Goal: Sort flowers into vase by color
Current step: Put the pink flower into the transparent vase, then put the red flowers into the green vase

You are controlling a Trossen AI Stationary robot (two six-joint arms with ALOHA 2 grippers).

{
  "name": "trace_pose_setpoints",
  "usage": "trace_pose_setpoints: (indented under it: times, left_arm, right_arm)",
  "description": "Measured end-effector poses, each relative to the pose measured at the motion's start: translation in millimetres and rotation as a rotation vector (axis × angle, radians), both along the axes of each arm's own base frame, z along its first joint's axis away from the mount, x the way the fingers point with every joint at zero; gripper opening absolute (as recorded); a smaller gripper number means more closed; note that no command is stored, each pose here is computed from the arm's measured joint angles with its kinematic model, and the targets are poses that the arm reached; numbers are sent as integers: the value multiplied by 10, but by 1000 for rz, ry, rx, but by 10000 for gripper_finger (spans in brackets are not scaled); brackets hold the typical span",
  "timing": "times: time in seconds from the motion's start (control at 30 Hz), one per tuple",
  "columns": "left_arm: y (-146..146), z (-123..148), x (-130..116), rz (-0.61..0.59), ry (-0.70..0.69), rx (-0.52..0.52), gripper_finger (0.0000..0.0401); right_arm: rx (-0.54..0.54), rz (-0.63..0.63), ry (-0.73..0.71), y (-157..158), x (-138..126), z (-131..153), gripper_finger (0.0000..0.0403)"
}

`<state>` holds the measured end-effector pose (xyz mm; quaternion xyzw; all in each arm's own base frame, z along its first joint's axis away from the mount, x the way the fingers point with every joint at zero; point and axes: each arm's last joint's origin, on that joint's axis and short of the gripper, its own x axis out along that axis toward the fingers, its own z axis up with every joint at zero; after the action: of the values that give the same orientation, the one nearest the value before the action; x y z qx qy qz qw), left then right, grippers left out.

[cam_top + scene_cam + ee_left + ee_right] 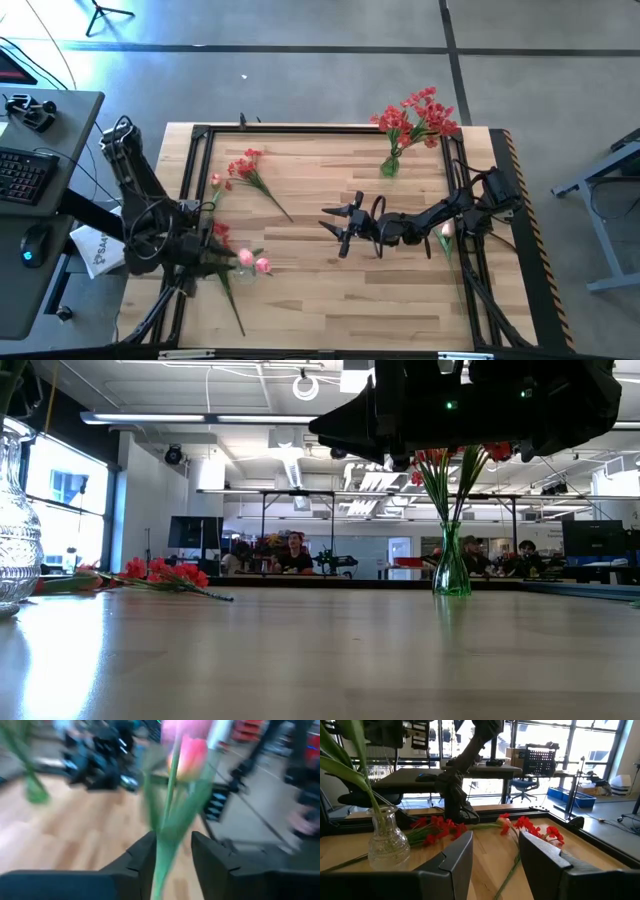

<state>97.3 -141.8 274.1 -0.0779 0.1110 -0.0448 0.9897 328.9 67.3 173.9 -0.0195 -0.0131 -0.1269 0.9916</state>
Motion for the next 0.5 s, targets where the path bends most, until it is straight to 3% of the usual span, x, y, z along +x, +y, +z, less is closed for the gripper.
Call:
trace_pose_setpoints:
  times: [0.13,0.33,0.4,0.5]
  left_arm:
    - [156,-15,-115,-137,117,-60,132]
    - [447,34,-267,-123,161,-199,128]
    - [517,78,-289,-96,106,-178,125]
    - [611,166,-299,30,-30,-50,120]
  right_arm:
    - [1,0,0,0,0,0,154]
    - [73,-13,23,-47,12,-40,154]
    - [109,-30,96,-85,51,-94,154]
    - [156,-13,256,-138,215,-82,153]
